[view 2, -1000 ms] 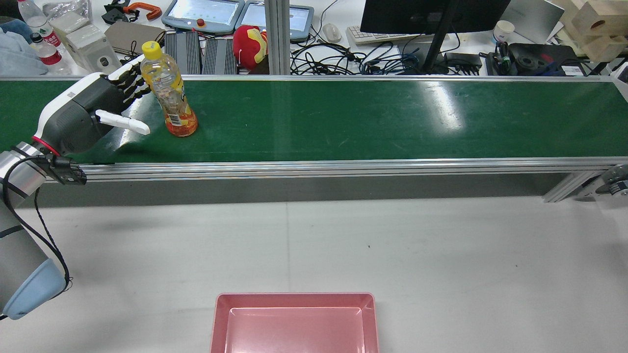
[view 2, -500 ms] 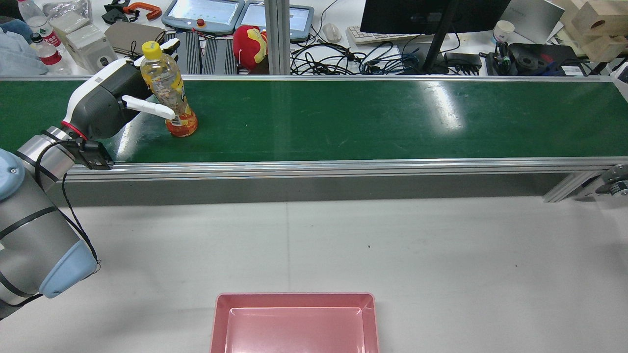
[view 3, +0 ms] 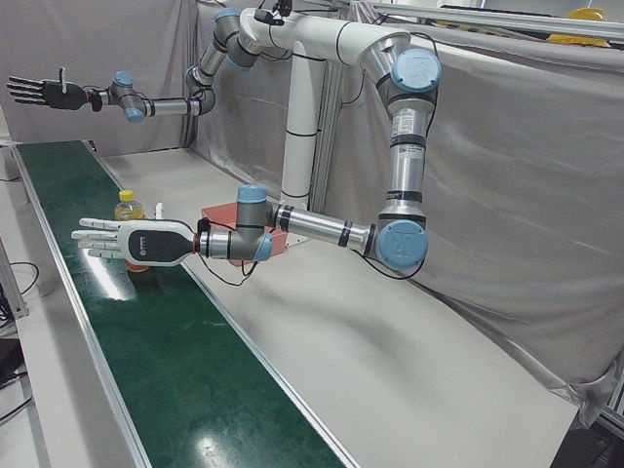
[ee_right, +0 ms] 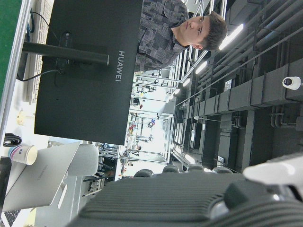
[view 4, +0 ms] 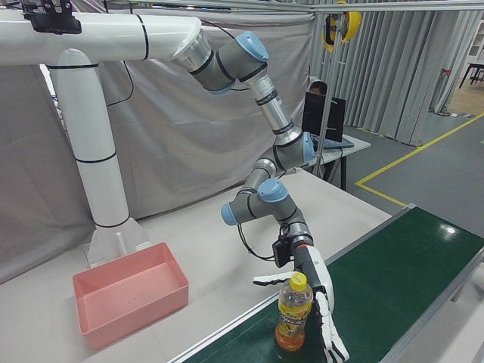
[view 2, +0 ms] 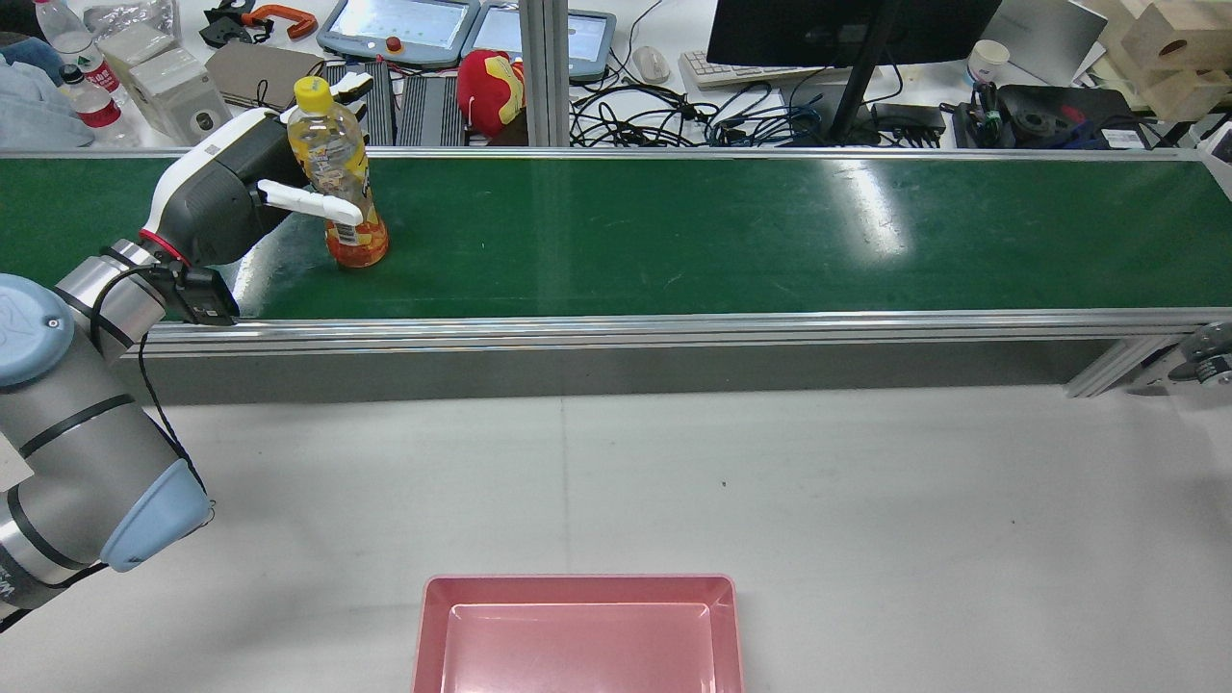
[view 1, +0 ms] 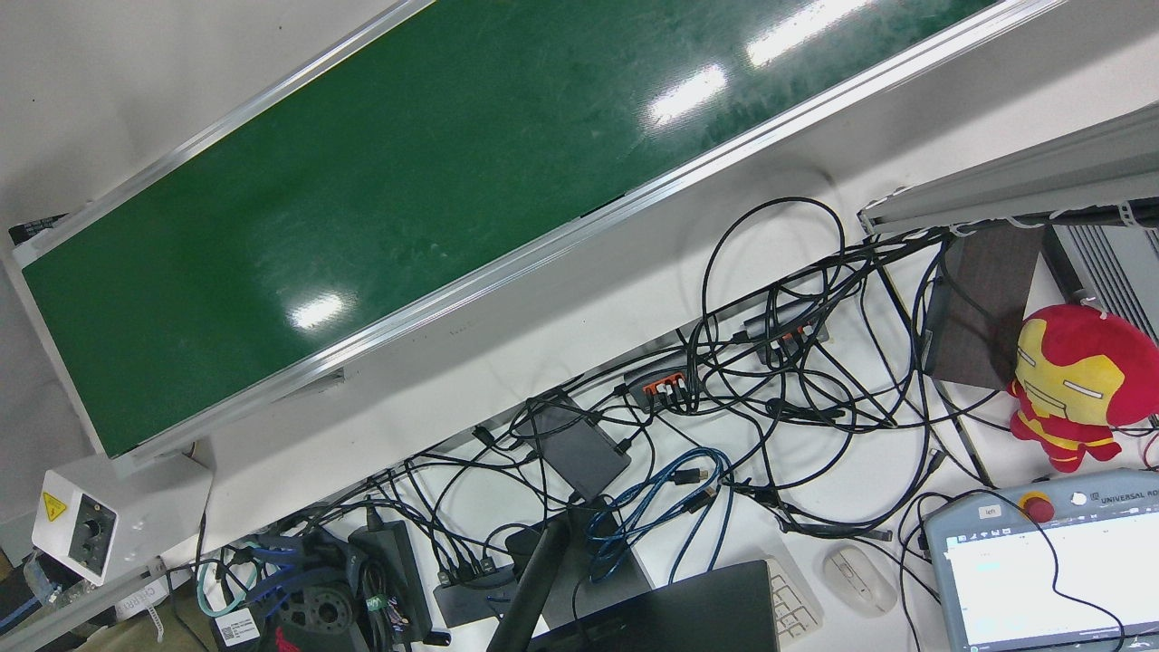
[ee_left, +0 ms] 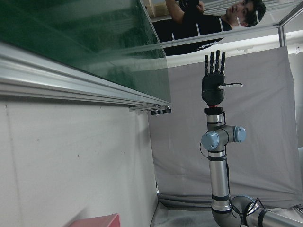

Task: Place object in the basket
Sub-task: 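Close the left hand fingers around the bottle, then lift the bottle off the conveyor and carry it over the pink basket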

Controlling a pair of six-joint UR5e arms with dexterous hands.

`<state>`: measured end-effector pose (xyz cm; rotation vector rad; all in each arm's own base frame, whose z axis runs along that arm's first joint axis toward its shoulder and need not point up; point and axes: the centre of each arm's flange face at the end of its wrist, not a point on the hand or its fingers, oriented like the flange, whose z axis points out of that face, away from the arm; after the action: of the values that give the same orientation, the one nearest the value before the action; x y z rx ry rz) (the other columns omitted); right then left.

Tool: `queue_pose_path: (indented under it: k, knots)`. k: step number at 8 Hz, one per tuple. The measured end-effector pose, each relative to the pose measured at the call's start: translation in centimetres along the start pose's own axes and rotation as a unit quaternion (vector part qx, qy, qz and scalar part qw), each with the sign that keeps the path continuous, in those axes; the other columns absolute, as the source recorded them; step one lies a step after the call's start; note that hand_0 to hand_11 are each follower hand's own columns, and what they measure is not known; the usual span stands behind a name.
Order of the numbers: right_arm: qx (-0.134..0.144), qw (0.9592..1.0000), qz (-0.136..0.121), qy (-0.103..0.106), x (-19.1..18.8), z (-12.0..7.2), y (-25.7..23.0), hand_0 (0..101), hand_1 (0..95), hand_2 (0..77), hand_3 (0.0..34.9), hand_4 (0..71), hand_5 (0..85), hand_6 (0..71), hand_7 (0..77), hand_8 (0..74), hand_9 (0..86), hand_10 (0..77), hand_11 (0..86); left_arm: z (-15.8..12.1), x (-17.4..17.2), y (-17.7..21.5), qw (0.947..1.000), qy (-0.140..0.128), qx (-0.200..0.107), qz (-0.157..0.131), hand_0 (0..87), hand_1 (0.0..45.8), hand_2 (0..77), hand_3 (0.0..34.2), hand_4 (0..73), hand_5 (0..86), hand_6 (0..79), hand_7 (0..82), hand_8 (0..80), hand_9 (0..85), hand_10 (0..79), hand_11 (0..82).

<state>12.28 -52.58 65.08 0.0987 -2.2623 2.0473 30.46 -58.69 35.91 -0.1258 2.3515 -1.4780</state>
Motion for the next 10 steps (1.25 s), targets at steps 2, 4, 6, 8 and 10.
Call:
queue_pose_path:
  k: [2,4,6,8,10]
  knots:
    - [0.000,1.0000,0.000,0.000,0.0,0.0,0.0,0,0.0,0.5,0.2,0.0,0.0,0.0,0.5,0.0,0.0,0.0,0.0,0.7,0.3,0.6,0.9999,-0.004,0.015,0.005,55.2,17.5,0.0,0.4,12.5,10.9,0.0,0.5,6.5,8.2,7.6,14.2]
    - [0.000,1.0000,0.000,0.000,0.0,0.0,0.0,0,0.0,0.5,0.2,0.0,0.0,0.0,0.5,0.0,0.0,0.0,0.0,0.8,0.8,1.1,0.9996,-0.001,0.027,0.006,57.8,4.9,39.8,0.0,37.1,61.1,45.3,57.8,62.2,57.3,58.4,52.4]
    - [0.000,1.0000,0.000,0.000,0.0,0.0,0.0,0,0.0,0.5,0.1,0.0,0.0,0.0,0.5,0.0,0.0,0.0,0.0,1.2,1.0,2.2,0.9996,-0.001,0.028,0.004,60.9,1.6,45.8,0.0,45.8,57.8,60.5,60.5,66.0,66.5,66.0,61.1]
    - [-0.001,1.0000,0.000,0.000,0.0,0.0,0.1,0,0.0,0.5,0.2,0.0,0.0,0.0,0.5,0.0,0.0,0.0,0.0,0.9,1.4,5.0,0.9999,-0.003,0.012,-0.002,60.9,1.6,46.4,0.0,45.8,58.4,60.5,60.5,66.0,66.5,66.0,61.6]
    - [-0.001,1.0000,0.000,0.000,0.0,0.0,0.1,0,0.0,0.5,0.2,0.0,0.0,0.0,0.5,0.0,0.0,0.0,0.0,-0.9,-1.4,11.1,0.9986,-0.036,-0.028,-0.028,61.3,1.6,46.4,0.0,46.4,58.4,61.6,61.1,66.0,66.5,66.0,61.6]
